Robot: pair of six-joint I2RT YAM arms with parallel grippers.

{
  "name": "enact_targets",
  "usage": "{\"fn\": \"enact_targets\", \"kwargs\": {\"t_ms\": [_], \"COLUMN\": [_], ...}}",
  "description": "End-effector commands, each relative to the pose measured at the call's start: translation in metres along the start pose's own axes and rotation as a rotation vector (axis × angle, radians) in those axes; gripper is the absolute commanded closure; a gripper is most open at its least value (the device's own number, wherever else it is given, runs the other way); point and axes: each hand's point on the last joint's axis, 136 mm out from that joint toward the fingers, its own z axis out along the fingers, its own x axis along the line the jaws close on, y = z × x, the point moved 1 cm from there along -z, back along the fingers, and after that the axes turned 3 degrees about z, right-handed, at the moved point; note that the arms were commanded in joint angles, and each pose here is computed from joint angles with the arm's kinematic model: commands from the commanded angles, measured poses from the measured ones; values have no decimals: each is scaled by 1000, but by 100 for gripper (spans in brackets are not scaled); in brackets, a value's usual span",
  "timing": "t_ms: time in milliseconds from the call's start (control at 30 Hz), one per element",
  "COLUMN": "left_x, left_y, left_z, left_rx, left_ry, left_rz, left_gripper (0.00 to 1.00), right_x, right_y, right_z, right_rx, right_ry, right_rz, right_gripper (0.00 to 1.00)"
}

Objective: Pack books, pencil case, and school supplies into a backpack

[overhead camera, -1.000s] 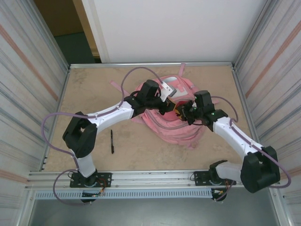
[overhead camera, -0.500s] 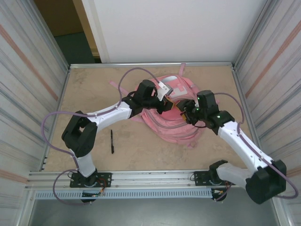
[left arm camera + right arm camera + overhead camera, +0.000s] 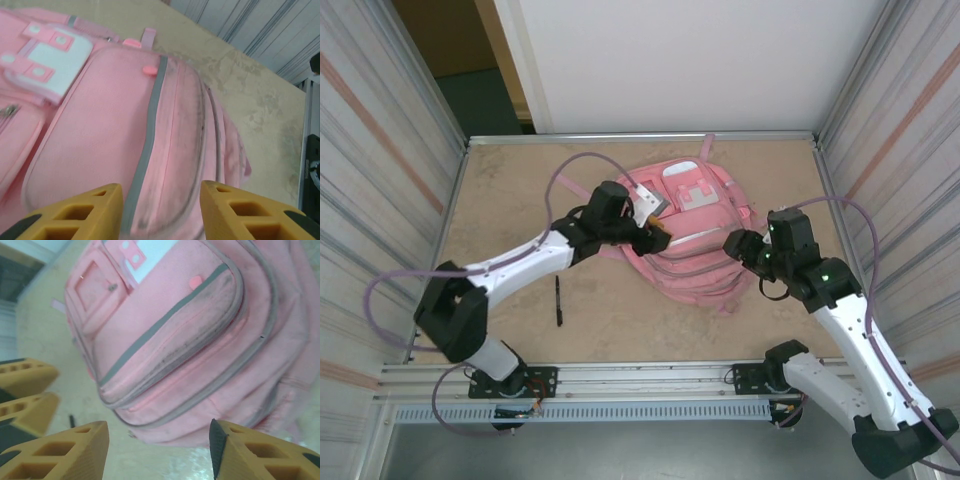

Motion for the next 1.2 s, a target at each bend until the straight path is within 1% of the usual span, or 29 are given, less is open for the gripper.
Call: {"fn": "enact_targets", "kwargs": {"t_ms": [0,100,200,267,400,500,533,733,900,967,1033,1100,1167], "left_x": [19,40,56,61,69,75,79,94,97,103,111,113,113], "left_y": [-36,-68,-110,-140,-190,-219,-228,-245,-266,-272,-279,-282,-281], "left_z": [-31,-64,-100,-123,-146,-144,-144,-136,-125,-121,-121,-119,-115], "left_rx": [136,256,349,418,549,576,589,635,735,762,815,842,832], "left_ry": [188,372,538,627,709,674,689,743,757,776,814,819,802], "left_rz": [-128,-268,-472,-603,-734,-838,-870,-923,-967,-959,-934,-937,-950], "left_gripper": [55,55,53,53,52,51,51,52,55,56,58,63,74], "right_x": [-10,-14,-16,-13,-4,3,5,15,15,13,10,11,10], "right_y": [0,-3,-2,-5,-5,-3,-2,-6,-9,-11,-11,-12,-13], "right_z": [-10,-7,-2,1,7,8,9,10,9,5,5,4,1], "right_rx": [-2,5,3,28,38,39,35,35,28,27,12,7,14], "right_ry": [-53,-63,-68,-59,-27,-17,-14,18,26,25,28,39,38], "right_rz": [-111,-132,-143,-146,-162,-165,-164,-171,-172,-169,-163,-163,-162], "right_gripper": [44,44,44,44,44,44,43,43,44,44,44,44,44]}}
